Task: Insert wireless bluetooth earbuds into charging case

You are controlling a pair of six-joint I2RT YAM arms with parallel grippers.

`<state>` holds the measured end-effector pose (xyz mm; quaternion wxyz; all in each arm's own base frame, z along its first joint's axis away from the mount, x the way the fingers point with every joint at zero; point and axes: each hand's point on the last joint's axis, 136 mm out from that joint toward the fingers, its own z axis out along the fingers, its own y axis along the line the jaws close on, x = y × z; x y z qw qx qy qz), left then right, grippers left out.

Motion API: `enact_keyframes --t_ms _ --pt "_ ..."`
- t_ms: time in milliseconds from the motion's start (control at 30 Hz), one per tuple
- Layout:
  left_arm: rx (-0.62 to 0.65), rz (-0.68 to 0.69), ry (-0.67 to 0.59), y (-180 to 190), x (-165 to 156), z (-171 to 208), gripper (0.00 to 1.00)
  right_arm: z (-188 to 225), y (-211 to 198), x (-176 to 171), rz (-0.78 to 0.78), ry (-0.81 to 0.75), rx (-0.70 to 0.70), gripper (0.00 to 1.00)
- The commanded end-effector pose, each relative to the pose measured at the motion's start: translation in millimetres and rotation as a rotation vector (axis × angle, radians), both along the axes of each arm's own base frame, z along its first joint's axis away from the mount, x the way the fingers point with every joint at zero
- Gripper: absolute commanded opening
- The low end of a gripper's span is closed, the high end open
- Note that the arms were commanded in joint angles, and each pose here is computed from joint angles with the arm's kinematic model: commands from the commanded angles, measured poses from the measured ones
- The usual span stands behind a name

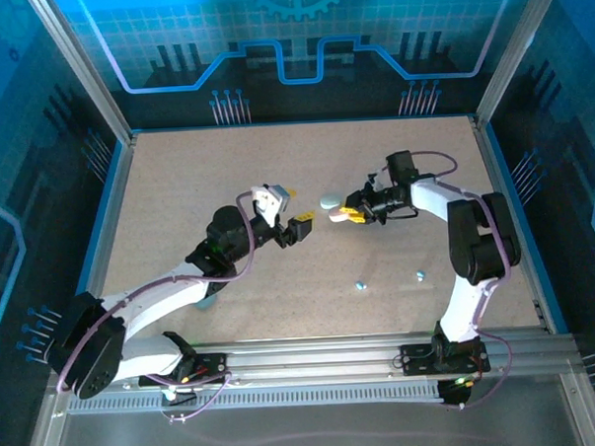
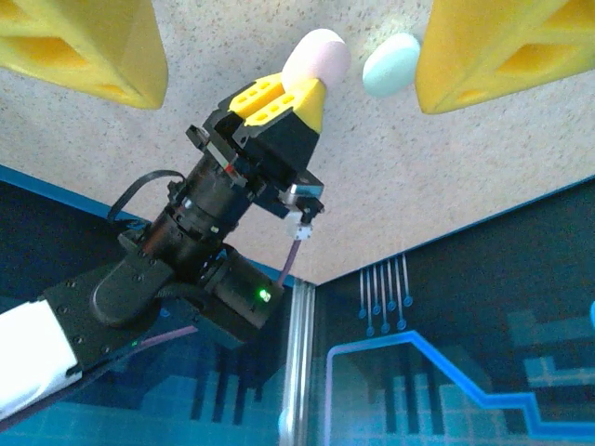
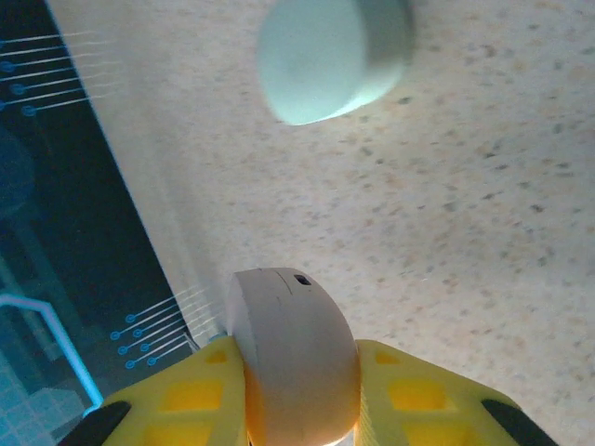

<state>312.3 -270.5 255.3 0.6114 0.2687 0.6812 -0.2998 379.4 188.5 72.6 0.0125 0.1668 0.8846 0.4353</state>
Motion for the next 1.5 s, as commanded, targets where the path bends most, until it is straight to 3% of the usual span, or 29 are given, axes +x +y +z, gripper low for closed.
enact_keyframes --t_ms 0,367,700,767,867,1167,1333,1467 --pt "0.012 0.081 0.055 12.6 4.6 7.4 0.71 -5.7 16.0 9.7 0.063 -0.038 0.014 0.20" --pt "0.015 0.183 0.167 33.4 13.2 3.8 0.72 -46.7 8.6 -3.1 0.106 0.028 -0.115 0.29" --pt "-0.002 0.247 0.287 48.3 7.8 12.7 0.72 -38.6 -12.8 -14.1 0.120 0.013 -0.257 0.54" --pt "0.003 0.272 0.345 54.3 3.9 12.5 0.72 -27.9 -17.0 -14.6 0.114 -0.016 -0.282 0.64" --pt "0.014 0.328 0.438 67.1 -4.7 9.0 0.71 -3.1 -21.9 -10.5 0.108 -0.070 -0.311 0.69" --pt "-0.030 0.535 0.520 114.3 -18.8 -9.0 0.72 104.0 -46.3 -1.7 0.035 -0.397 -0.459 0.75" --pt "-0.056 0.780 0.613 159.5 -21.0 -31.6 0.73 172.1 -60.6 1.4 0.002 -0.687 -0.617 0.77" --pt "-0.073 0.908 0.689 186.2 -29.1 -51.2 0.77 195.8 -71.0 2.0 -0.048 -0.744 -0.636 0.80"
